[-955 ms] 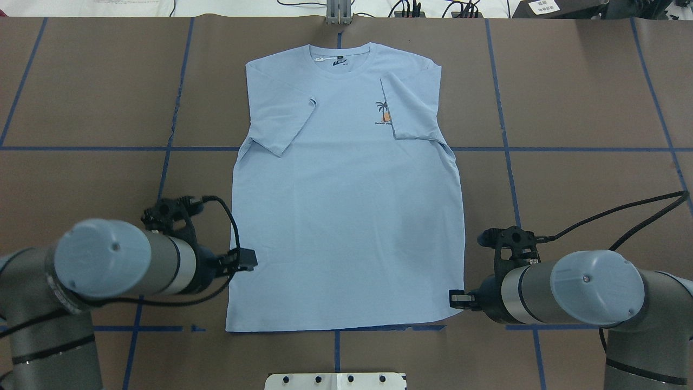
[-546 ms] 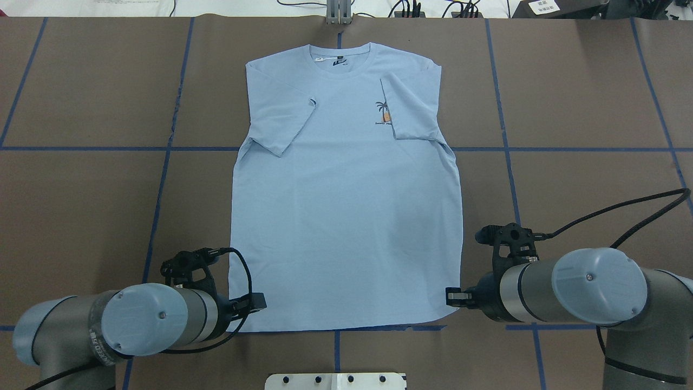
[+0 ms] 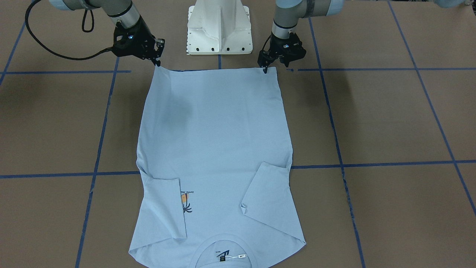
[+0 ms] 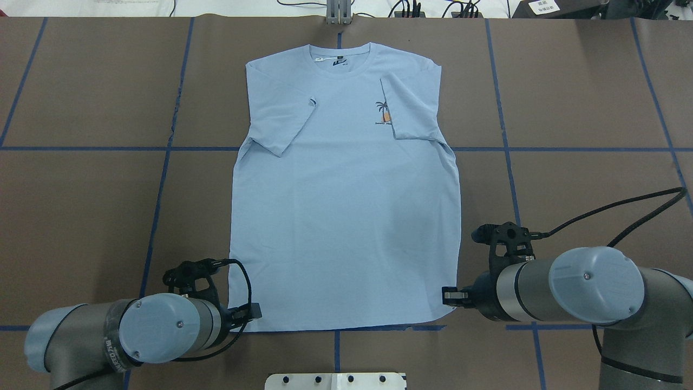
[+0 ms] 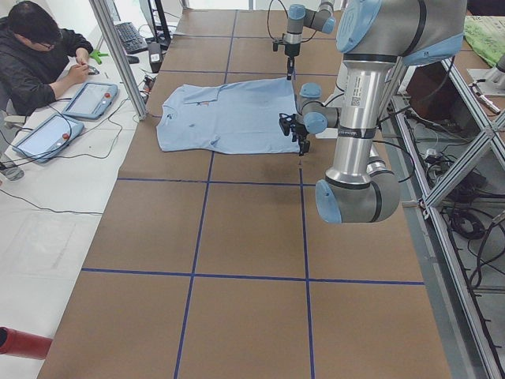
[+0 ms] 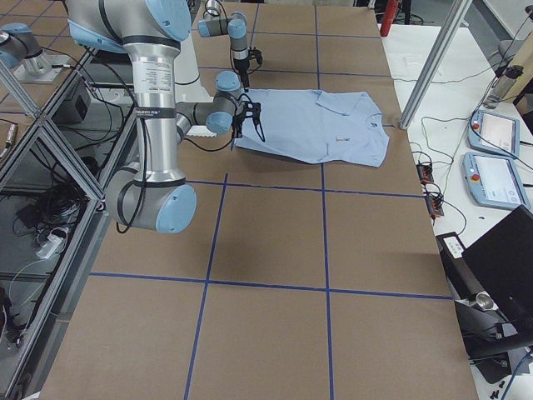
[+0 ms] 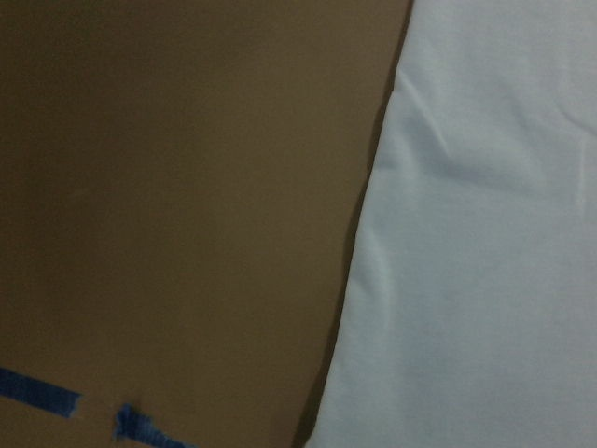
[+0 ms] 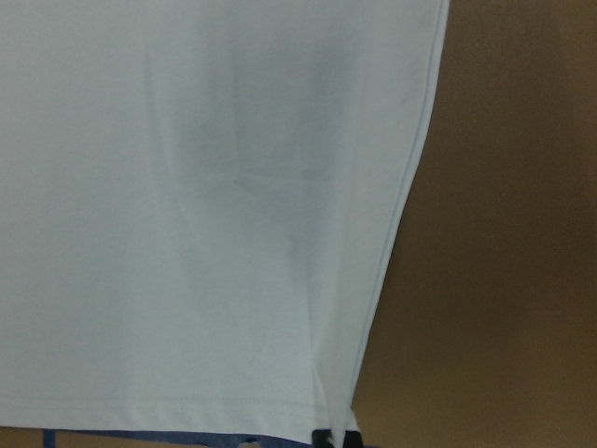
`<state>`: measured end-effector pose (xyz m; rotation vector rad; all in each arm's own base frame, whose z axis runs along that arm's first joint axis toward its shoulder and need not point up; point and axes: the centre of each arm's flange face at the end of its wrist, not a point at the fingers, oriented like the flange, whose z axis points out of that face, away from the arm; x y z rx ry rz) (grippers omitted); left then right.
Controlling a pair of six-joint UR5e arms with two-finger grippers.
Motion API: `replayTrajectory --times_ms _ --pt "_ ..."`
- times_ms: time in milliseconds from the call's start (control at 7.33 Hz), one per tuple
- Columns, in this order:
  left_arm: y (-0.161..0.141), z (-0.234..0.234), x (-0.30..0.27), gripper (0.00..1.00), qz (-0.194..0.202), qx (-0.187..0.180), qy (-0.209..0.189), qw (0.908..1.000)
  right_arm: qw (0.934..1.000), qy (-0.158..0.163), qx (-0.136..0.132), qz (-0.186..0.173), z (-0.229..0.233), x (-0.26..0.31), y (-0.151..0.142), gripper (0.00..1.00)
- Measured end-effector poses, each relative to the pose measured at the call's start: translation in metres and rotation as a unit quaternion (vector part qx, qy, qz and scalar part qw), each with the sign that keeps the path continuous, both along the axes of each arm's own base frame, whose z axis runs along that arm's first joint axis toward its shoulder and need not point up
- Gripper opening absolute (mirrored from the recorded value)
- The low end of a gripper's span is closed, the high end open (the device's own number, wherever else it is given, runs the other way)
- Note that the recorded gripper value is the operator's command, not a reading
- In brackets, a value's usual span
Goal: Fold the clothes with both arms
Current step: 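Move the left gripper to the other hem corner and grasp it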
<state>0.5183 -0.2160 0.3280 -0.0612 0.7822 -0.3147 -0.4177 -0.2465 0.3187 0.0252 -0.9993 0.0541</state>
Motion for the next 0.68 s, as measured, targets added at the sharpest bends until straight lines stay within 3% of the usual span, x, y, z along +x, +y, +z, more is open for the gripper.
replayTrajectory --times_ms 136,273,409,682 --pt "0.0044 0.0039 0.0062 0.85 0.005 -0.001 -0.005 1.0000 1.0000 0.000 0.000 0.000 0.0002 -0.0002 0.0000 0.00" --pt "0.0070 0.0069 0.0104 0.63 0.008 -0.001 -0.008 0.9999 1.0000 0.000 0.000 0.000 0.0004 -0.0003 -0.0001 0.00" --pt "0.0086 0.0078 0.0127 0.49 0.010 -0.002 -0.009 0.9999 1.0000 0.000 -0.001 0.000 0.0005 -0.0001 -0.0005 0.00" --pt "0.0102 0.0041 0.0121 0.41 0.011 -0.003 -0.005 0.9999 1.0000 0.000 -0.001 0.001 0.0003 0.0007 -0.0015 0.00"
